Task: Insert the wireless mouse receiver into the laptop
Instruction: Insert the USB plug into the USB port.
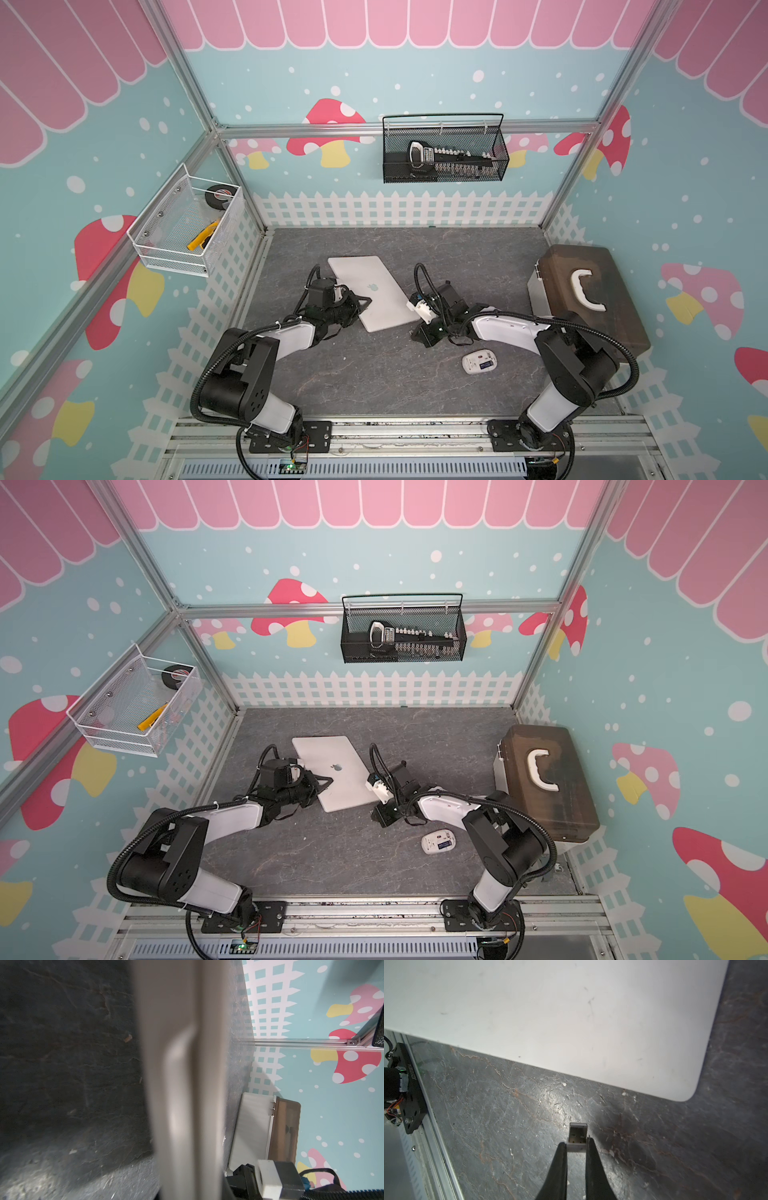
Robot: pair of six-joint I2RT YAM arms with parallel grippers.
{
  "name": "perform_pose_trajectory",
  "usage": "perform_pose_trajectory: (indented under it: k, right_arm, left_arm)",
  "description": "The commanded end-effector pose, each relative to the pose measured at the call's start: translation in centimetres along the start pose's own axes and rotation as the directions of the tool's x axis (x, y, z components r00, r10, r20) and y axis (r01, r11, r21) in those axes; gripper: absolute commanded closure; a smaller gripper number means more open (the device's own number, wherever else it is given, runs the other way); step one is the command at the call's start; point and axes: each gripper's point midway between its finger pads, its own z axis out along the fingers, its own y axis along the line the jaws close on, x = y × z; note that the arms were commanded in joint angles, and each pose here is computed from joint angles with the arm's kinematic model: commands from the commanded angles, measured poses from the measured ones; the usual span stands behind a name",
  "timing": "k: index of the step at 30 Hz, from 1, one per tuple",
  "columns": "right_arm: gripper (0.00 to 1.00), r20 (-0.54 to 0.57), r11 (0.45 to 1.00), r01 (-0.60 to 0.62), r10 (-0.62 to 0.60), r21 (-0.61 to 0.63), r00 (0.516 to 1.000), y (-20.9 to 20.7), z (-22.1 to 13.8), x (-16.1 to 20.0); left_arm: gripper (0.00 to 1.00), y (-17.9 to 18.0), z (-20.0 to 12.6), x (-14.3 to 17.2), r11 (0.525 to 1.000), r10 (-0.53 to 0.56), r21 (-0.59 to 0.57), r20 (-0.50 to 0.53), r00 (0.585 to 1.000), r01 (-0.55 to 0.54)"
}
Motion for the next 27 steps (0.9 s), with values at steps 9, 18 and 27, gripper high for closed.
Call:
perform_pose_trajectory:
  k: [9, 18, 27]
  right_arm:
    - [0.88, 0.041, 0.999, -0.007, 0.008, -0.033, 0.999, -0.8, 0.6, -1.1]
    - [0.89, 0.042, 0.999, -0.019, 0.021, -0.035, 0.999, -1.6, 1.2, -1.3]
    - [0.89, 0.059, 0.999, -0.03, 0.032, -0.038, 0.998, -2.2, 1.2, -1.8]
  left_arm:
    - [1.0, -1.9, -0.1, -1.1, 0.997, 0.069, 0.033, 0.023, 0.997, -0.069]
    - [1.0, -1.7, -0.1, -1.2, 0.997, 0.067, 0.025, 0.024, 0.997, -0.068]
    - [1.0, -1.5, 0.0, -1.3, 0.998, 0.067, 0.017, 0.021, 0.998, -0.068]
